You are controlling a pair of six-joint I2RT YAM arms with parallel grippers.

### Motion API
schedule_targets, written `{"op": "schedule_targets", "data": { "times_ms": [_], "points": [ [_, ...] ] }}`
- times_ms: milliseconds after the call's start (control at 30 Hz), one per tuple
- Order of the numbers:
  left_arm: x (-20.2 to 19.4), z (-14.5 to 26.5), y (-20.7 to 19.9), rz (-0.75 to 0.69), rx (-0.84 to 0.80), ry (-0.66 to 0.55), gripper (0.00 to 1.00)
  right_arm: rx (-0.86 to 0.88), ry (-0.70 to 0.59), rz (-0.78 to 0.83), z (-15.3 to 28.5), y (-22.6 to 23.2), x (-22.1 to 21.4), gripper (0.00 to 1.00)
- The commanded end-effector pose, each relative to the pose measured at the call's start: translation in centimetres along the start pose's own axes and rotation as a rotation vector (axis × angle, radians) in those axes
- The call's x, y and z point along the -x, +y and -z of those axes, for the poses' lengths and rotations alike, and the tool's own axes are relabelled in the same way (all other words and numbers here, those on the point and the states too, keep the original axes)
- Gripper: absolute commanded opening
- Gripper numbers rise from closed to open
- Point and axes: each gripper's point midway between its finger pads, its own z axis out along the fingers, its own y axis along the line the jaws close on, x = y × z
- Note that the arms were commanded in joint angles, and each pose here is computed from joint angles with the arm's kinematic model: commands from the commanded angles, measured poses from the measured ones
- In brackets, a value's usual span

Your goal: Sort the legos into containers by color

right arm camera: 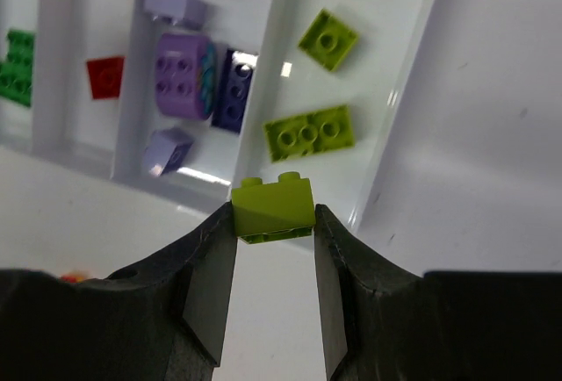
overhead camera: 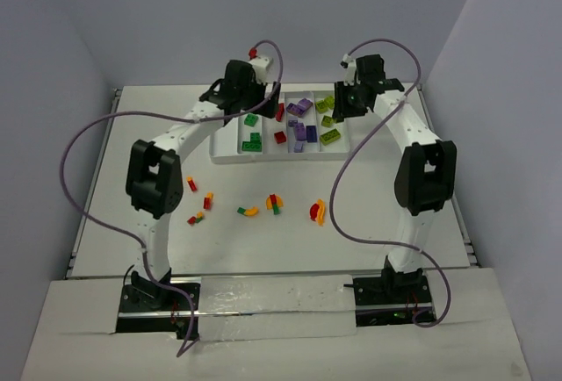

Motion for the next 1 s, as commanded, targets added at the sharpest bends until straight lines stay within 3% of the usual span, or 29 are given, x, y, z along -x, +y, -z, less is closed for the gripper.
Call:
{"op": "schedule_targets", "data": {
  "times_ms": [0,233,367,467,533,833,967],
  "points": [
    [8.2,8.9,-0.2,0.017,-0.035,-0.205,0.99,-0.117,-0.033,-0.012,-2.5,-2.8,2.5,0.0],
    [2.2,14.8,2.4,0.015,-0.121,-0.132,0.99,-0.159,-0.029,-0.031,-7.4,-3.9,3.9,0.08],
    [-1.2,15.8,2.9,-0.062,-0.148,-0.067,0.99,-0.147,-0.019,-0.024,-8.9,-3.9,4.7,0.15],
    [-4.8,16.3,3.4,-0.095,-0.143,-0.011,0.99,-0.139,-0.022,-0.021,-9.5,-3.5,4.9,0.59],
    [-5.9,16.5,3.4,-0.098,-0.155,0.005,0.99,-0.138,-0.026,-0.014,-9.2,-3.2,5.0,0.7],
    [-11.3,17.9,3.1,-0.128,-0.255,0.12,0.99,-0.052,-0.028,0.009,-5.5,-0.2,4.4,0.73],
    [-13.7,18.4,3.2,-0.17,-0.258,0.185,0.93,-0.007,-0.025,0.055,-2.7,1.1,3.2,0.75]
  ]
}}
